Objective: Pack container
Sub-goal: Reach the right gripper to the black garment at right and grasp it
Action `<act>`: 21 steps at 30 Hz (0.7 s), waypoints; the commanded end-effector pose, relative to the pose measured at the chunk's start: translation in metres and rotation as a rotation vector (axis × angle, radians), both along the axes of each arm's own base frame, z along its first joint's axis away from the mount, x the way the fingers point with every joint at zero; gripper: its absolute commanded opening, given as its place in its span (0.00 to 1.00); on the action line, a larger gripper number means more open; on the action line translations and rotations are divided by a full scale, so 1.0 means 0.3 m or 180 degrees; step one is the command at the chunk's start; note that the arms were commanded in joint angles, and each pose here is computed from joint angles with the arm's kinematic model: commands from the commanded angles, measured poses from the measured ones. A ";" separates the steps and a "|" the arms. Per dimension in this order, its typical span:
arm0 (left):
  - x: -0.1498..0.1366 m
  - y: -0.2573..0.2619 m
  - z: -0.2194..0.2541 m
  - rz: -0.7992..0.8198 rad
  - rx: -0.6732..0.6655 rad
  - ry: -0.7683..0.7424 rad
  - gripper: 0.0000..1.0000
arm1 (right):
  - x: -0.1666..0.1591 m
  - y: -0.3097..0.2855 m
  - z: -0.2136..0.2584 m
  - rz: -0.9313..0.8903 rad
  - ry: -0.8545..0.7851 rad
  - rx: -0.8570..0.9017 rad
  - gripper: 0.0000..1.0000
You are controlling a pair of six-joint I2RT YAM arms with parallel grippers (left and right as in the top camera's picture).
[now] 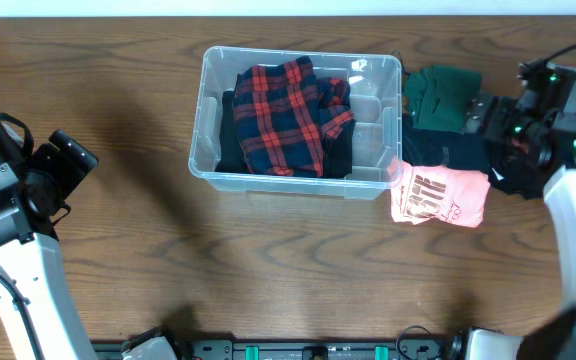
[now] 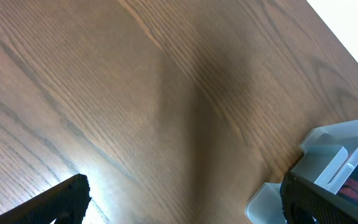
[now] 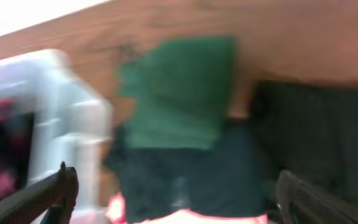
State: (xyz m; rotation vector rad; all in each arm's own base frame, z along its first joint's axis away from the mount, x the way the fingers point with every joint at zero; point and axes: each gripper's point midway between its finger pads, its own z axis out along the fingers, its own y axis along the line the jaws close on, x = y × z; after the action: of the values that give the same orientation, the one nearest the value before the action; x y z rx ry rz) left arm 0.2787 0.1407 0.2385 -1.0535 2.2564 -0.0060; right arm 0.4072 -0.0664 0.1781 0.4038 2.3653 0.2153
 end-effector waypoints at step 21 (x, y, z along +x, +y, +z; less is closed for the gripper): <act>-0.006 0.010 -0.009 -0.0016 0.0049 0.0058 0.98 | -0.150 -0.553 -0.572 -0.1029 0.0572 0.1353 0.92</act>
State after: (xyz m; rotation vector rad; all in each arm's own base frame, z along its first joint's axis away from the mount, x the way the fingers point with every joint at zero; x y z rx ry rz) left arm 0.2788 0.1408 0.2384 -1.0535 2.2564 -0.0060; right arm 0.3572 -0.2377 0.0187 1.0615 2.3570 0.5061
